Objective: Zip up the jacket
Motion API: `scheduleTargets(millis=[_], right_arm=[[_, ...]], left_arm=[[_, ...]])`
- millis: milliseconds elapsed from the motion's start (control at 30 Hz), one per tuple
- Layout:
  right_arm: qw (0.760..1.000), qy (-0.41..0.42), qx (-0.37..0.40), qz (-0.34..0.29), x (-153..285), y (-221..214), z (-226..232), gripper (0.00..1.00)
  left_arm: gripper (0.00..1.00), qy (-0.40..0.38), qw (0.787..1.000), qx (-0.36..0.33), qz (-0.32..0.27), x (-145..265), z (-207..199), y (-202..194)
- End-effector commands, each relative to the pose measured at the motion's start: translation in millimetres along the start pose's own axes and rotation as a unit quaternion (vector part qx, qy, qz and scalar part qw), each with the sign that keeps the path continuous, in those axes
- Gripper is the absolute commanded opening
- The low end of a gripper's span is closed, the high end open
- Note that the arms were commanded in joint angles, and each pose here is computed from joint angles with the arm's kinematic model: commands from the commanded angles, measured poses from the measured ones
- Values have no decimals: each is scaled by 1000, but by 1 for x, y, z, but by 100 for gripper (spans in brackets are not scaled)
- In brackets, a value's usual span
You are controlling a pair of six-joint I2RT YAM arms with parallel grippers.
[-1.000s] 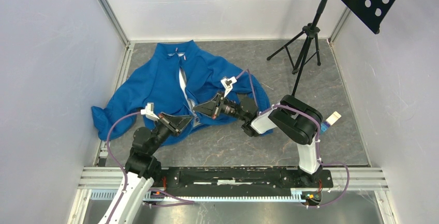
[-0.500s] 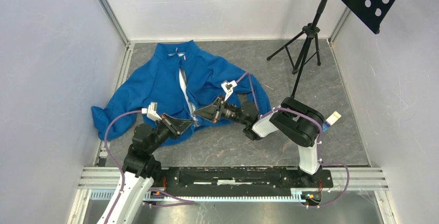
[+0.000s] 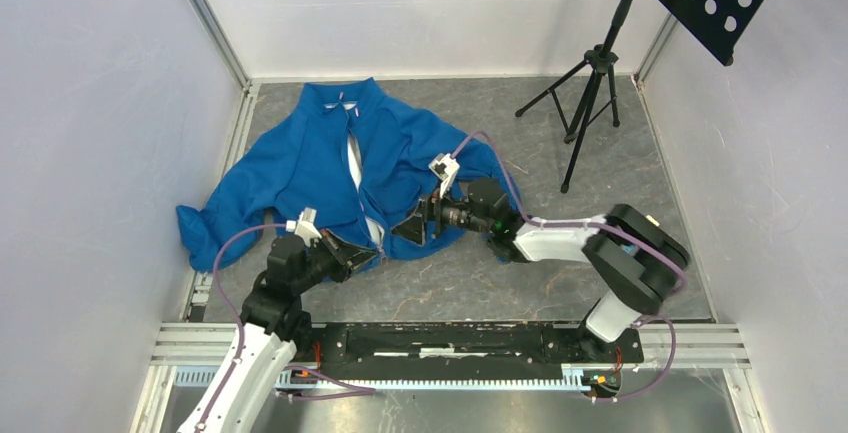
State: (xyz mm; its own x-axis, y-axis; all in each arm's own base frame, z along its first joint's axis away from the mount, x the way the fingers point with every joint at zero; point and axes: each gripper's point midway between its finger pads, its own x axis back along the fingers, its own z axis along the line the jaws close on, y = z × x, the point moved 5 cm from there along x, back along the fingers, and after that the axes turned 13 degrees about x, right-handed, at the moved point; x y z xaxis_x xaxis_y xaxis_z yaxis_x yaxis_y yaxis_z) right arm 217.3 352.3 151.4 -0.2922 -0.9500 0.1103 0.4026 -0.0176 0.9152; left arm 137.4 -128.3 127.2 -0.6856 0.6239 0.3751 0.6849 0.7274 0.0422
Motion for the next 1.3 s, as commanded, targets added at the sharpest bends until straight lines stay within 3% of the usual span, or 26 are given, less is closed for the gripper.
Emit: scheduleTargets(millis=[0,100,167,300,400,500,633,733,967,1167,1267], right_arm=[[986,-34,125,103,40,-19,-9,85],[967,-43,229,105,59,-13,-7,87],[946,-47,308,93,67,-8,-3,95],[895,-34,444,28,68,7,14,98],[831,22,555,-25,64,5,38,98],[753,40,654,-64,61,-2,57,98],[695,50,708,-115,51,-11,78,98],[677,49,723,-128,37,-19,91,98],[667,34,730,-148,13,-31,99,88],[669,1,728,-150,1,-35,90,76],[668,4,730,-143,-4,-40,88,74]], left_arm=[[2,18,998,38,38,2,-4,-8],[2,30,997,47,48,1,-5,-10],[2,33,997,49,52,1,-6,-10],[2,44,997,49,47,3,-6,-9],[2,46,996,54,49,3,-4,-10],[2,46,995,66,53,2,-2,-11],[2,41,995,76,53,2,-3,-12],[2,38,994,86,51,2,-2,-12],[2,36,993,102,53,2,1,-14],[2,35,993,104,52,2,1,-14],[2,33,992,107,51,2,0,-13]])
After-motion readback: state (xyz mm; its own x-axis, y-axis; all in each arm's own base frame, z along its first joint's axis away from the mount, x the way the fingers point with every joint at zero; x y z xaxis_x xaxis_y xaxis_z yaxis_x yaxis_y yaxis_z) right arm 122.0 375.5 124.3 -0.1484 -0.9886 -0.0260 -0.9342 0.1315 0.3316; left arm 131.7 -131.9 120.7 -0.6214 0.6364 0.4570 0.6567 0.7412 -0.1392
